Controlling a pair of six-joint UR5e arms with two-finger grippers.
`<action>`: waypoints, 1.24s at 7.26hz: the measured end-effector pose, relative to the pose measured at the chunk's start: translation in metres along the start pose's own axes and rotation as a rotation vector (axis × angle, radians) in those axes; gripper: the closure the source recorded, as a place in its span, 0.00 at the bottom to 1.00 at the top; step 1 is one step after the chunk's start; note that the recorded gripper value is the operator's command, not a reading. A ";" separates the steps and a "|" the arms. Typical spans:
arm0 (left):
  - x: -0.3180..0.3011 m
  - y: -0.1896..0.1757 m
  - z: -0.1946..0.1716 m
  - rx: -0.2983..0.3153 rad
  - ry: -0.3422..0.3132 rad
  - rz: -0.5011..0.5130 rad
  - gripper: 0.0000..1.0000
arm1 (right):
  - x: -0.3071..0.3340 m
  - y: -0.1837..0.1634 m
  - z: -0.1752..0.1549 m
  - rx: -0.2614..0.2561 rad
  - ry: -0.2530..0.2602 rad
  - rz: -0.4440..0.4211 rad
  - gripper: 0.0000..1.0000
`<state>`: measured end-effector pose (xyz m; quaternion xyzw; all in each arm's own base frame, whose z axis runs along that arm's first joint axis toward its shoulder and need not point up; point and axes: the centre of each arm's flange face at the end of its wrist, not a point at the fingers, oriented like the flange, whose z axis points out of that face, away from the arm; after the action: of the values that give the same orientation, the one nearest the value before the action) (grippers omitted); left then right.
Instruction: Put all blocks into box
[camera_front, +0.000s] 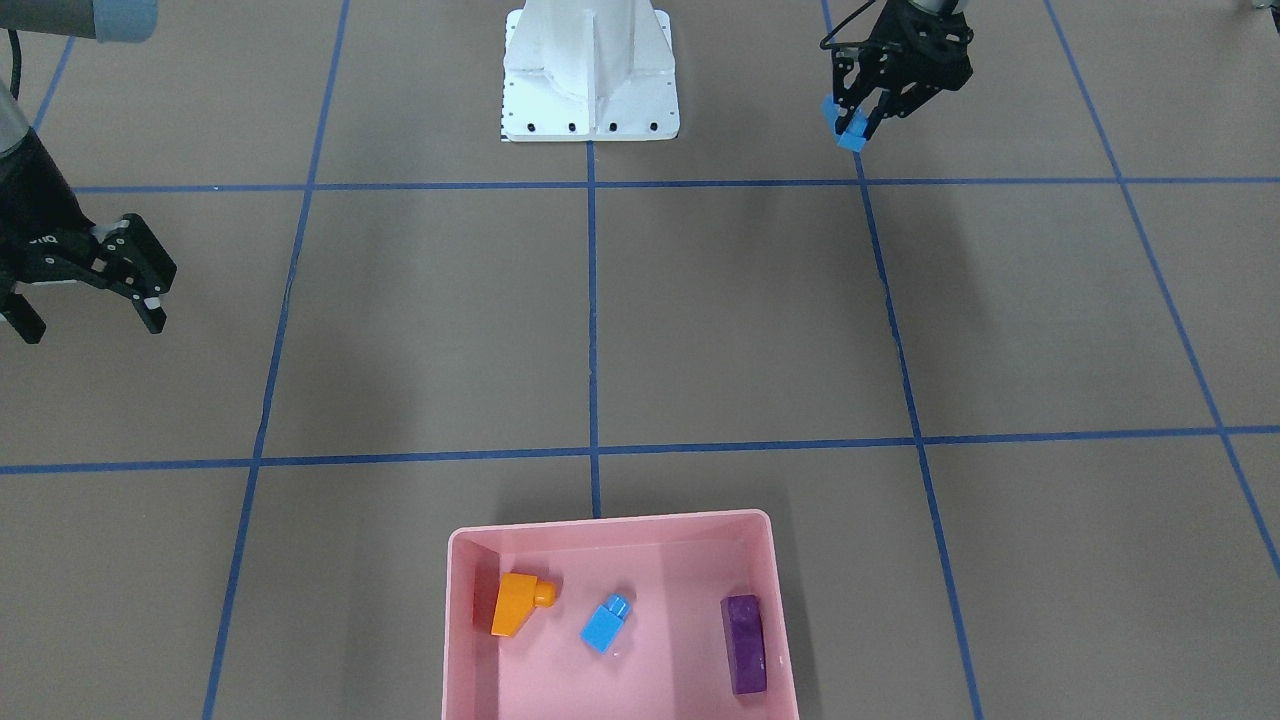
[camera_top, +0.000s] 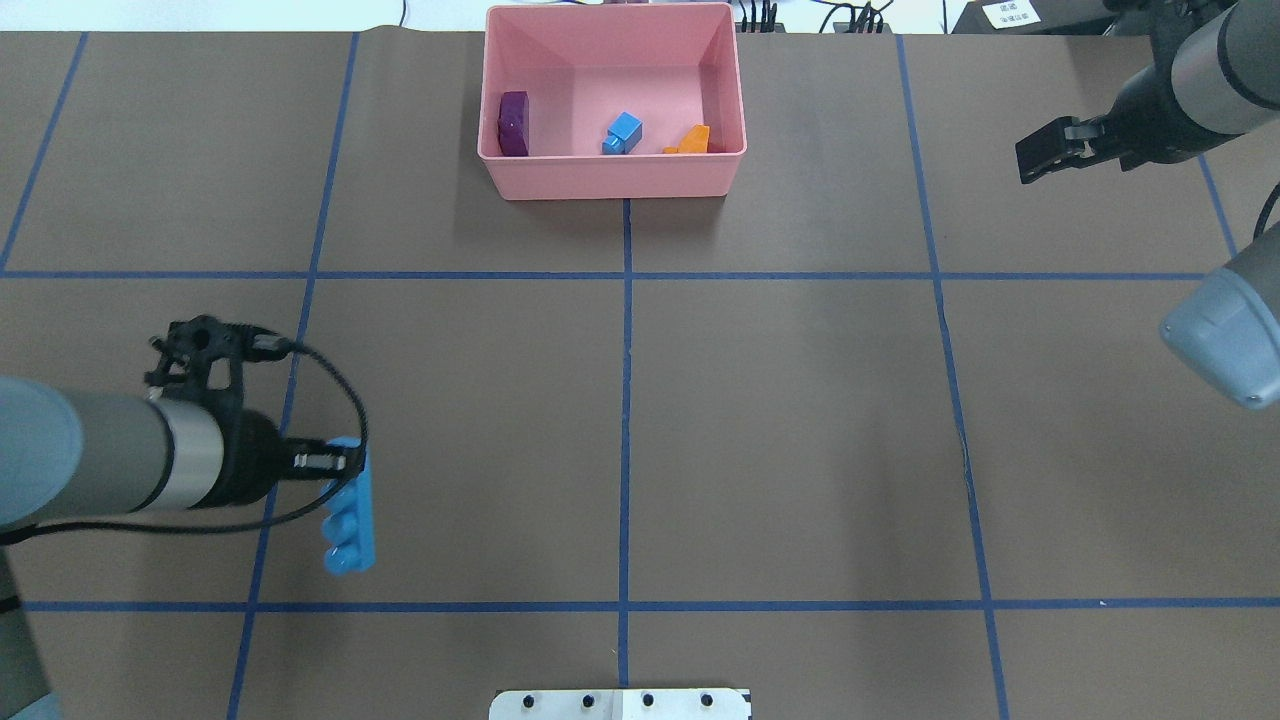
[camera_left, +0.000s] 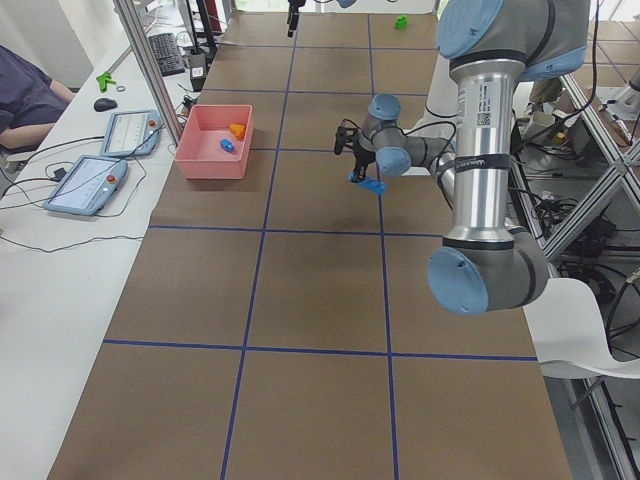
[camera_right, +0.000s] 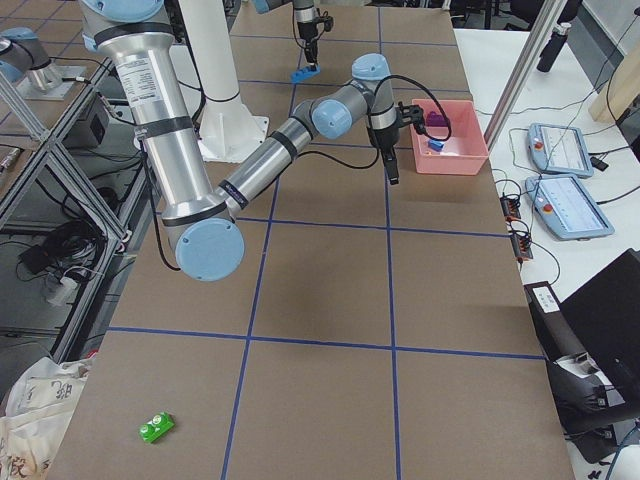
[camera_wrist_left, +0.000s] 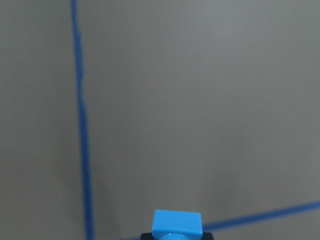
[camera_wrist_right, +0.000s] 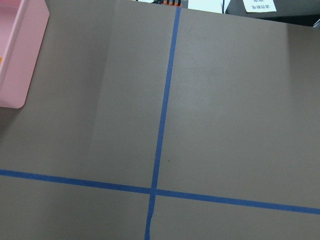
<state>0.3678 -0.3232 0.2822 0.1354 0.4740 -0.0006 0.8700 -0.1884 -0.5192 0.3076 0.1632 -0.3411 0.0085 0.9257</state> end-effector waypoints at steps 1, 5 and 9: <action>0.032 -0.048 0.010 0.048 -0.012 0.001 1.00 | 0.002 0.001 0.002 -0.005 0.004 0.003 0.00; 0.140 -0.265 0.046 0.193 -0.084 -0.090 1.00 | 0.017 0.012 0.013 -0.037 0.019 -0.012 0.00; 0.168 -0.414 0.048 0.222 -0.150 -0.119 1.00 | 0.069 0.073 0.016 -0.072 0.039 -0.082 0.00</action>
<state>0.4461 -0.7117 0.0714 0.2021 0.4119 -0.1147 0.8811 -0.1546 -0.4616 0.3839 0.1433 -0.3160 -0.0383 0.9371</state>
